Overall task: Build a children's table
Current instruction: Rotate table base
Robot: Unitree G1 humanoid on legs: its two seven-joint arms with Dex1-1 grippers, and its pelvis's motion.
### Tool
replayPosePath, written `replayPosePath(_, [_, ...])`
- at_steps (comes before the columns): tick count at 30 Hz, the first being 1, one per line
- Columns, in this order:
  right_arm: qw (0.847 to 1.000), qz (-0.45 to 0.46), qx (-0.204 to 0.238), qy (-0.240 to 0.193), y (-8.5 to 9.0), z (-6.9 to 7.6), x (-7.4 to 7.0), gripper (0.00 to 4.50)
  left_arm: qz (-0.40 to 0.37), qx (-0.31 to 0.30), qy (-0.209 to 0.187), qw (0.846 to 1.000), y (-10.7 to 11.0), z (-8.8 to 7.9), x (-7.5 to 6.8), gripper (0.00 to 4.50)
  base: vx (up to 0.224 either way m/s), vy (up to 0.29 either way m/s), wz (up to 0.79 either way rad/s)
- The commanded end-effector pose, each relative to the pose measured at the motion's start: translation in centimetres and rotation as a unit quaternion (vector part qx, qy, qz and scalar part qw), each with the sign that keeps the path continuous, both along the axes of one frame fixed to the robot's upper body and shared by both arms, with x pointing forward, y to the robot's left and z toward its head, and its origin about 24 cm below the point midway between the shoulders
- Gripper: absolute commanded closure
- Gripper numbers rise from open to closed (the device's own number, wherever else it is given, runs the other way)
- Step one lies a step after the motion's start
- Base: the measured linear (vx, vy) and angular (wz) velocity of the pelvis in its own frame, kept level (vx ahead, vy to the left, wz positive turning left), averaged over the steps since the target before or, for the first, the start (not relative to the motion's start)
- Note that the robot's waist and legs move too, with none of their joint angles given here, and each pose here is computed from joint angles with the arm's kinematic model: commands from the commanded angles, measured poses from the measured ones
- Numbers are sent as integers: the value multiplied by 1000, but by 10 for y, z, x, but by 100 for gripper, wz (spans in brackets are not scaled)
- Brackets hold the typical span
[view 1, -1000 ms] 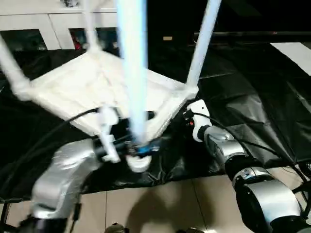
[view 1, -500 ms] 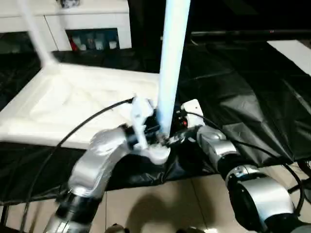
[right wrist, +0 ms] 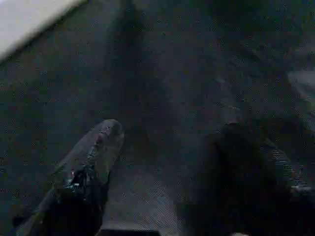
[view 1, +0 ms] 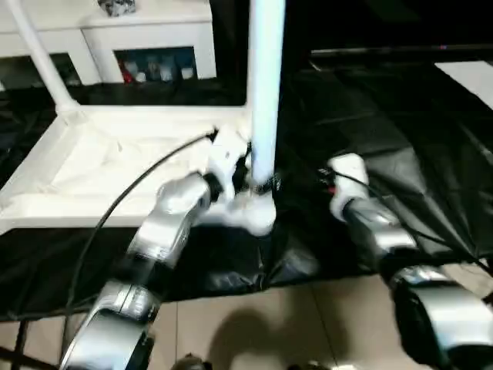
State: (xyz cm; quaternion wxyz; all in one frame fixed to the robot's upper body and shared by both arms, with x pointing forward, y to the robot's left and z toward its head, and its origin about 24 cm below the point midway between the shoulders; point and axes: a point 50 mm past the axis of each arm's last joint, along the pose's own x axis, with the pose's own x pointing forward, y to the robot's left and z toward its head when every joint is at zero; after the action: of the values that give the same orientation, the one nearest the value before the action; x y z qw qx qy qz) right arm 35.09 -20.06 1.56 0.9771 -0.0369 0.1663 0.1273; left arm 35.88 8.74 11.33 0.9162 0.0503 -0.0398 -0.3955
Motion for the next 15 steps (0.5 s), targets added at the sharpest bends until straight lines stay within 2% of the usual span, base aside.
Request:
replayPosePath(1, [999,15,15,-39,1,12,3,94,-5,-21,-2,1000,0,1,-1,6,0,0,0])
replayPosePath(3, [998,23,24,-53,-2,13,-2,94,-49,-33,13,998,-3,-6,-13,6,0,0,0])
replayPosePath(4, [998,24,25,-54,-3,13,-2,94,-53,-34,14,998,-3,-7,-14,6,0,0,0])
replayPosePath(5, [996,38,35,-71,-3,14,-9,94,-71,-57,37,995,1,-20,-29,6,0,0,0])
replayPosePath(6, [995,46,38,-76,-2,15,-13,94,-63,-63,48,995,4,-27,-34,6,0,0,0])
replayPosePath(7, [995,46,38,-76,-2,15,-13,94,-63,-63,48,995,4,-27,-34,6,0,0,0])
replayPosePath(8, [994,56,43,-84,0,15,-19,94,-48,-69,61,995,12,-38,-43,6,0,0,0])
replayPosePath(12, [992,62,51,-95,4,18,-31,94,3,-91,75,993,28,-52,-61,6,0,0,0])
replayPosePath(13, [992,68,56,-95,7,20,-38,94,39,-79,84,993,37,-59,-70,6,0,0,0])
replayPosePath(14, [992,68,56,-95,7,20,-38,94,39,-79,84,993,37,-59,-70,6,0,0,0])
replayPosePath(15, [992,65,47,-95,9,22,-44,94,83,-63,80,991,47,-63,-76,6,0,0,0])
